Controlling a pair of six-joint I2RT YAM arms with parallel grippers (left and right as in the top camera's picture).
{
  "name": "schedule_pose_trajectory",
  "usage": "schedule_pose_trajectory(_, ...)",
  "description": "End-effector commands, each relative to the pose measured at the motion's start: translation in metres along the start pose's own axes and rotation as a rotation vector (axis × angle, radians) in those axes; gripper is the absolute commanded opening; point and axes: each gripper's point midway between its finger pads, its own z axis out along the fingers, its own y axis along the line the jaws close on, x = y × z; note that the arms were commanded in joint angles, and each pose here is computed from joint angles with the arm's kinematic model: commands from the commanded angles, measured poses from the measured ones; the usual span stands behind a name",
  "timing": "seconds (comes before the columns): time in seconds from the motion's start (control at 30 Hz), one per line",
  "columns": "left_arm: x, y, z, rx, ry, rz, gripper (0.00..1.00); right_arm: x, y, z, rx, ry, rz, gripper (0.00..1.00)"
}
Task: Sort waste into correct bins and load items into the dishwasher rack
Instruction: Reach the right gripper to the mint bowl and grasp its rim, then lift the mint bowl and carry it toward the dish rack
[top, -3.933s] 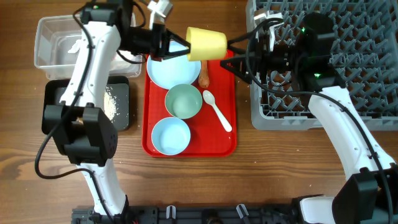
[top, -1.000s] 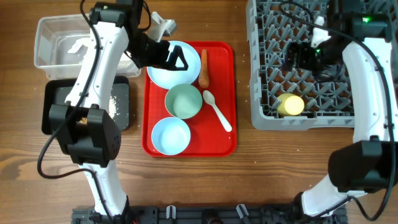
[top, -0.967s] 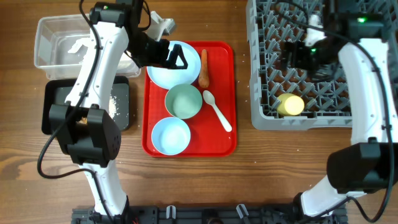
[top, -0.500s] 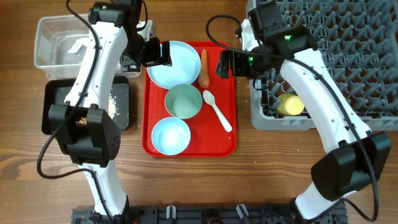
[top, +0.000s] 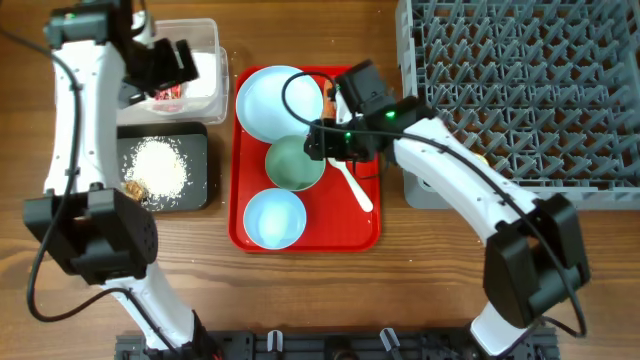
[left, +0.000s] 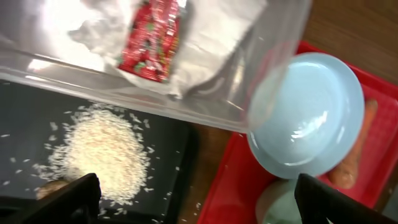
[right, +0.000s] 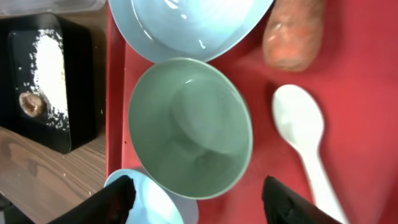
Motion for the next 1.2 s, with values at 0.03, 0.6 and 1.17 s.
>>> schedule_pose_trajectory(0.03, -0.02, 0.039, -0.016, -0.052, -0.077, -0.095, 1.0, 0.026, -0.013, 0.042, 0.046, 0.111, 0.071, 0.61)
schedule_pose_trajectory(0.6, -0.019, 0.047, -0.017, -0.047, -0.069, -0.117, 1.0, 0.032, -0.016, 0.068, 0.025, 0.157, 0.139, 0.04)
schedule_pose_trajectory(1.17, -0.02, 0.046, -0.017, -0.039, -0.072, -0.116, 1.0, -0.107, -0.156, -0.209, 0.863, -0.595, 0.141, 0.04)
